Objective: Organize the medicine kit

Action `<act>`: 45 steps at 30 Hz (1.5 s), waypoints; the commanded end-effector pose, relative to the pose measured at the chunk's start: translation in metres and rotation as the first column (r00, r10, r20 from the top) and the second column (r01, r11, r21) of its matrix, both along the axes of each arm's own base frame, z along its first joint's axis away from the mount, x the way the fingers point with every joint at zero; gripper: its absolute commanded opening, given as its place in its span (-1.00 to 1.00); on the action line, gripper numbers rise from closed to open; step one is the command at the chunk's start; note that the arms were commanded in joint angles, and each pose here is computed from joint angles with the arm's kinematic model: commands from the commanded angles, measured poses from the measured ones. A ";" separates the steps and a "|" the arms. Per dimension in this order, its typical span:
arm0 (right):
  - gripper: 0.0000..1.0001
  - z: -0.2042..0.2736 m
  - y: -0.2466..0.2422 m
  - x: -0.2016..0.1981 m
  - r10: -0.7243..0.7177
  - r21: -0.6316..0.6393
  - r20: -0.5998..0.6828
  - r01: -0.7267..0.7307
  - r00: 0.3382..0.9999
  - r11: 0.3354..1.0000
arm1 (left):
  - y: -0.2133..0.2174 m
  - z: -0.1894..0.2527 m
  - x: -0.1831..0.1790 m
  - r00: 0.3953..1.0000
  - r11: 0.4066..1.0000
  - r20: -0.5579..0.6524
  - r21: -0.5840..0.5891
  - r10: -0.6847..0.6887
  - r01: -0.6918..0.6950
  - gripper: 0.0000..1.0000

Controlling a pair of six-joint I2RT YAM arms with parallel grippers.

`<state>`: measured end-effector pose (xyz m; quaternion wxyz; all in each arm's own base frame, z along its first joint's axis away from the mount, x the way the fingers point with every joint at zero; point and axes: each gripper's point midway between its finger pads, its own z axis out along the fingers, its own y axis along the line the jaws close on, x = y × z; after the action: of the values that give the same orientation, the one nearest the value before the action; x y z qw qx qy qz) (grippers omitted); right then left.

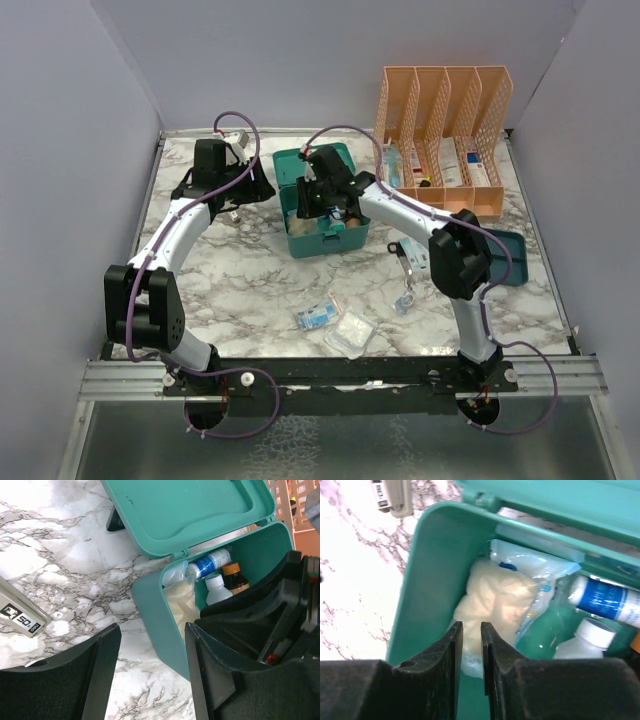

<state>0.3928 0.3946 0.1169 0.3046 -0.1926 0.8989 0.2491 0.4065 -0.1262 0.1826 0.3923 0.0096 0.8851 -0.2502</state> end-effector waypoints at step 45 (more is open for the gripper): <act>-0.11 0.102 -0.044 0.004 -0.268 0.110 0.163 0.253 0.949 0.961 | 0.023 0.113 0.006 0.969 0.989 0.247 0.145 0.001 -0.038 0.20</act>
<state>0.3936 0.3722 0.1909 0.3732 -0.1192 0.8883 0.2396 0.4230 -0.1170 0.2705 0.4719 0.0560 0.8534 -0.2140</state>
